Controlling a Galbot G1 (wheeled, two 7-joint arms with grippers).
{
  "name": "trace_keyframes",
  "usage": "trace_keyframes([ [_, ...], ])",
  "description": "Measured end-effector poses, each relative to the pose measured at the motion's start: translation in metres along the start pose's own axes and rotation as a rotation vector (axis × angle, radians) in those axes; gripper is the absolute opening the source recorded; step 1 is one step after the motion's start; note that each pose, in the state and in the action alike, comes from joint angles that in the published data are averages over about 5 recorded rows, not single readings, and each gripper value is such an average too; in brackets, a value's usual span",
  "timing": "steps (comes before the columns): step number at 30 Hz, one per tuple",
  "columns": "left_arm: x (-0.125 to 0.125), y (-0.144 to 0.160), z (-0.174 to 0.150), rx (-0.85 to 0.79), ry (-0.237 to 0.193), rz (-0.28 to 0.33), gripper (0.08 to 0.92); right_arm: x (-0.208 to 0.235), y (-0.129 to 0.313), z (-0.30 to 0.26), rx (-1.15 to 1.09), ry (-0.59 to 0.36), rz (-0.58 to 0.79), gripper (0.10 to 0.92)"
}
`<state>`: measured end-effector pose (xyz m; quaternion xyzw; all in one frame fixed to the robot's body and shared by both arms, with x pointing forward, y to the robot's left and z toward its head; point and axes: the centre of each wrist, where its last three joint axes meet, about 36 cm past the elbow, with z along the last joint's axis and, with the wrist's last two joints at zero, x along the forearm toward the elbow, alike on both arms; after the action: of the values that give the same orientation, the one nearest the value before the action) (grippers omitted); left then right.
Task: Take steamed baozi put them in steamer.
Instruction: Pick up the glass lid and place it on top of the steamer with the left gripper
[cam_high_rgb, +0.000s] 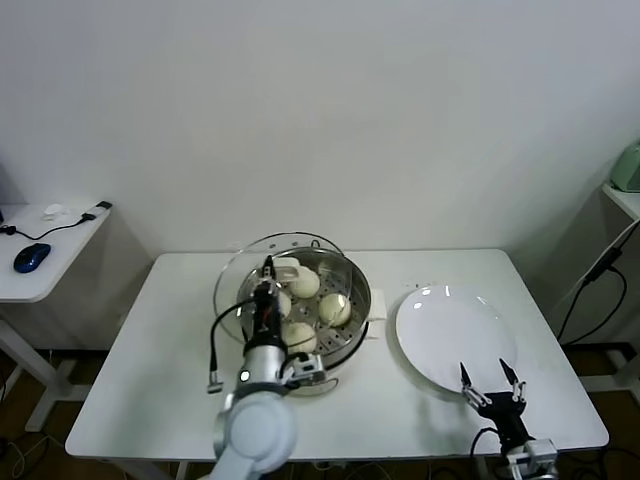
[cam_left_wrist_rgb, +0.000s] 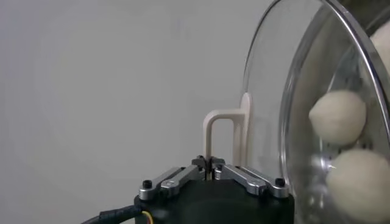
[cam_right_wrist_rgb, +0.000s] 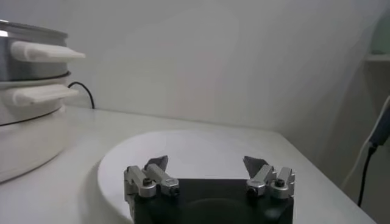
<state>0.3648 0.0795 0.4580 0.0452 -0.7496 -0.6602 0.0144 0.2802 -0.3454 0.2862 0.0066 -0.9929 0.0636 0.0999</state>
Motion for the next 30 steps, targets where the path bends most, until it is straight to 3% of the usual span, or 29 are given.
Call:
trace_keyframes([
  [14,-0.003,-0.025,-0.042,-0.023,-0.006,0.039,0.131,0.002,-0.005,0.003,-0.004,-0.004,0.022,0.823],
  [30,-0.015,-0.047,-0.039,-0.074,0.029,0.053,0.131,0.003,-0.002,0.007,-0.001,-0.018,0.042,0.823],
])
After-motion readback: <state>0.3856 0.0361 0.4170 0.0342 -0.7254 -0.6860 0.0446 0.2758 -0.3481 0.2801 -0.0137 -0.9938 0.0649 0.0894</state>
